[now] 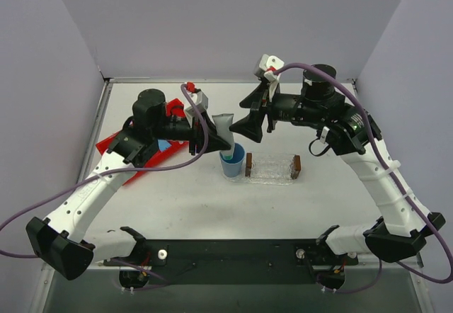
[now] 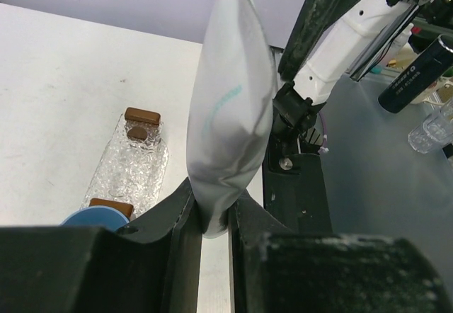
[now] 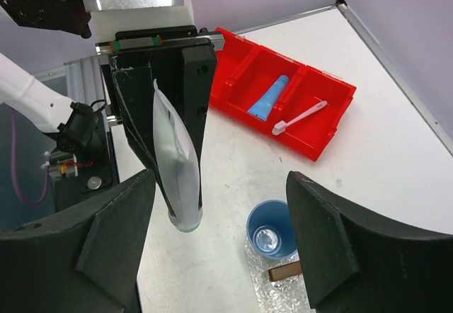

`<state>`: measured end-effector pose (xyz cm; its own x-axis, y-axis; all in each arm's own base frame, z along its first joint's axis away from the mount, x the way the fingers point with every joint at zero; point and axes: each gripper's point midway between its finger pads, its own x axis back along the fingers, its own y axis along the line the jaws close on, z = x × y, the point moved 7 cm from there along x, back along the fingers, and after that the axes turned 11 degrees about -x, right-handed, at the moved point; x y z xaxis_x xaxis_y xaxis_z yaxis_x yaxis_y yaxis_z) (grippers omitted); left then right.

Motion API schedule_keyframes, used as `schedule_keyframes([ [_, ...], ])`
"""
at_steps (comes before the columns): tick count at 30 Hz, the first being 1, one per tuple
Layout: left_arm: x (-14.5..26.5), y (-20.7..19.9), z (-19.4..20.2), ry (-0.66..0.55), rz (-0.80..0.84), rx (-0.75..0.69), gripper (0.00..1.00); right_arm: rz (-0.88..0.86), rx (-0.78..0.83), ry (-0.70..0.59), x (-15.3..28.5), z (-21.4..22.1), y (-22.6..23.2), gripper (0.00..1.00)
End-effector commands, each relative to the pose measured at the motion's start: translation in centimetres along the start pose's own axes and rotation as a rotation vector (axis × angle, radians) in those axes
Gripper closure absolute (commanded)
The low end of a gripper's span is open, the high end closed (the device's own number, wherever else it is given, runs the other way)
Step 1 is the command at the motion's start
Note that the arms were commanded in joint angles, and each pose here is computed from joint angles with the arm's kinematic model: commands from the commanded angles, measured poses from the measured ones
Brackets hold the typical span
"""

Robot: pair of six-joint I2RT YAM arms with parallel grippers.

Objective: Prepare toiletry sets of a toothbrush and toothpaste on the tray

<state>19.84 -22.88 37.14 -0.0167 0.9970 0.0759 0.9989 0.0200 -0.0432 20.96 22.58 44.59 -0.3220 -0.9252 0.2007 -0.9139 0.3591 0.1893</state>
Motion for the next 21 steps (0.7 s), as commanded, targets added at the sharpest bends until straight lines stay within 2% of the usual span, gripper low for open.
schedule_keyframes([
  [1, 0.0, -0.4, -1.6, -0.012, 0.011, -0.106, 1.00, -0.071, 0.012, 0.000, -0.5, -0.4, 0.9, 0.31],
  [8, -0.3, -0.3, -1.4, -0.005, 0.013, -0.106, 1.00, -0.113, -0.017, 0.030, -1.8, 0.1, 0.9, 0.34],
  [14, -0.6, -0.3, -1.2, 0.001, 0.020, -0.102, 1.00, -0.148, -0.029, 0.049, -2.6, 0.4, 1.1, 0.48],
  [17, -0.6, -0.2, -1.2, 0.003, 0.015, -0.102, 1.00, -0.166, -0.034, 0.057, -2.8, 0.5, 1.3, 0.59],
  [18, -0.6, -0.1, -1.1, 0.006, 0.014, -0.099, 1.00, -0.168, -0.038, 0.064, -2.9, 0.7, 1.3, 0.67],
  [20, -0.7, -0.1, -1.0, 0.008, 0.014, -0.098, 1.00, -0.169, -0.041, 0.068, -3.0, 0.8, 1.3, 0.77],
  [21, -0.6, -0.1, -0.9, 0.007, 0.011, -0.102, 1.00, -0.171, -0.038, 0.068, -2.9, 0.8, 1.3, 0.89],
])
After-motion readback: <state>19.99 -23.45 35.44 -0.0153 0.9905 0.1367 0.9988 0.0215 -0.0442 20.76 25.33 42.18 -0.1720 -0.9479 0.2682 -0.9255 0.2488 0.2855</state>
